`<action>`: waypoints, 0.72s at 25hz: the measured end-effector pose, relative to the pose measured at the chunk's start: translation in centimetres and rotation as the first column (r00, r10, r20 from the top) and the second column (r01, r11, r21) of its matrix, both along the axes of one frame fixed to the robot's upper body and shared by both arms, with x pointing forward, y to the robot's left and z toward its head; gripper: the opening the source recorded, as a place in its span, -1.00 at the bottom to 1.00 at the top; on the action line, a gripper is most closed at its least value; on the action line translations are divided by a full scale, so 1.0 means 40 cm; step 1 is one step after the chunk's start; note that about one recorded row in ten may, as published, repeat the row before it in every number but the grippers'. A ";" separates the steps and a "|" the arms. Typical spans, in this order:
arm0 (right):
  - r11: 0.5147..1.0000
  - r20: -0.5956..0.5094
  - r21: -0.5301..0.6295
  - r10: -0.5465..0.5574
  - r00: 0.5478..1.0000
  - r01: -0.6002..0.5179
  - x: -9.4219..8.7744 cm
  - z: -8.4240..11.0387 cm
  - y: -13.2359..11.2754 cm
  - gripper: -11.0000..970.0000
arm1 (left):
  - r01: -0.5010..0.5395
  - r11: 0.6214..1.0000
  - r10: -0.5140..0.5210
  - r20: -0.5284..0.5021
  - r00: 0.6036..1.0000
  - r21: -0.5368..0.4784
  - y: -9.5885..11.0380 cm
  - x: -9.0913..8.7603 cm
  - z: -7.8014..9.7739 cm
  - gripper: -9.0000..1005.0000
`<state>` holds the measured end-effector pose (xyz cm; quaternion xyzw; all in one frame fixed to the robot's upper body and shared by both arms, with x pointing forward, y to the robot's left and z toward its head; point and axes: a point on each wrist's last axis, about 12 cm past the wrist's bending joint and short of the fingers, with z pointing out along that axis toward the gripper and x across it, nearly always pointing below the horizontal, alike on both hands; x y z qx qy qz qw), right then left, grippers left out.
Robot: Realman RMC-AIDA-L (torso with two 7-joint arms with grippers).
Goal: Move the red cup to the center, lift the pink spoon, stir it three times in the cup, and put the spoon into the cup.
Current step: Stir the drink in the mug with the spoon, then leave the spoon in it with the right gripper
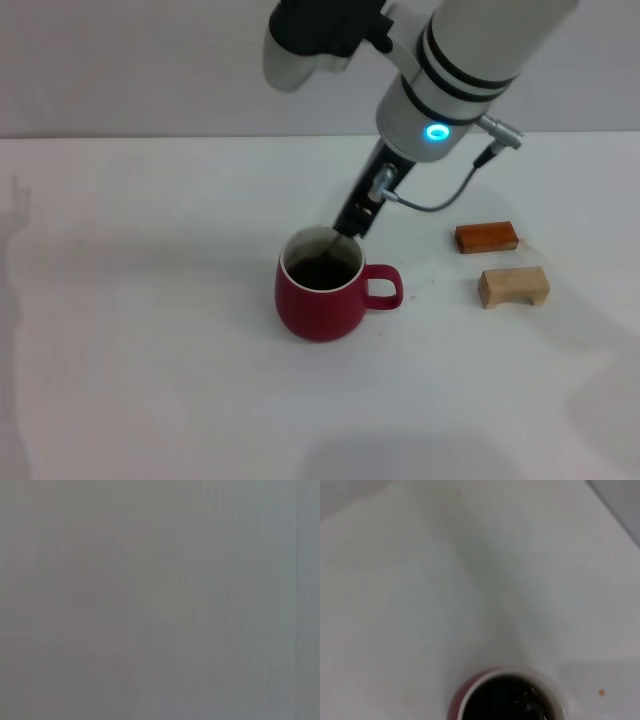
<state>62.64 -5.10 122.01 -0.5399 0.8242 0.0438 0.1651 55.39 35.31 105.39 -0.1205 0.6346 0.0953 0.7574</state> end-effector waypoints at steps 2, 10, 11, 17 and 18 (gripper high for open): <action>1.000 -0.012 -0.012 0.004 1.000 -0.004 -0.004 -0.003 -0.002 -0.67 | 0.000 1.000 0.000 0.000 1.000 0.000 0.000 0.000 0.000 0.47; 0.997 -0.037 0.065 0.035 0.999 -0.032 -0.017 -0.008 0.015 -0.66 | 0.001 1.000 -0.001 0.001 1.000 0.001 0.000 0.001 0.001 0.47; 0.997 -0.037 0.065 0.035 0.999 -0.032 -0.017 -0.008 0.015 -0.66 | 0.001 1.000 -0.001 0.001 1.000 0.001 0.000 0.001 0.001 0.47; 0.996 -0.019 0.094 0.010 1.000 -0.008 -0.009 -0.010 0.016 -0.65 | -0.002 1.000 0.002 0.000 1.000 0.001 0.003 -0.001 0.001 0.47; 0.995 -0.019 0.096 0.007 1.000 -0.005 -0.008 -0.010 0.016 -0.65 | -0.004 1.000 0.004 0.000 1.000 0.001 0.004 -0.001 0.000 0.47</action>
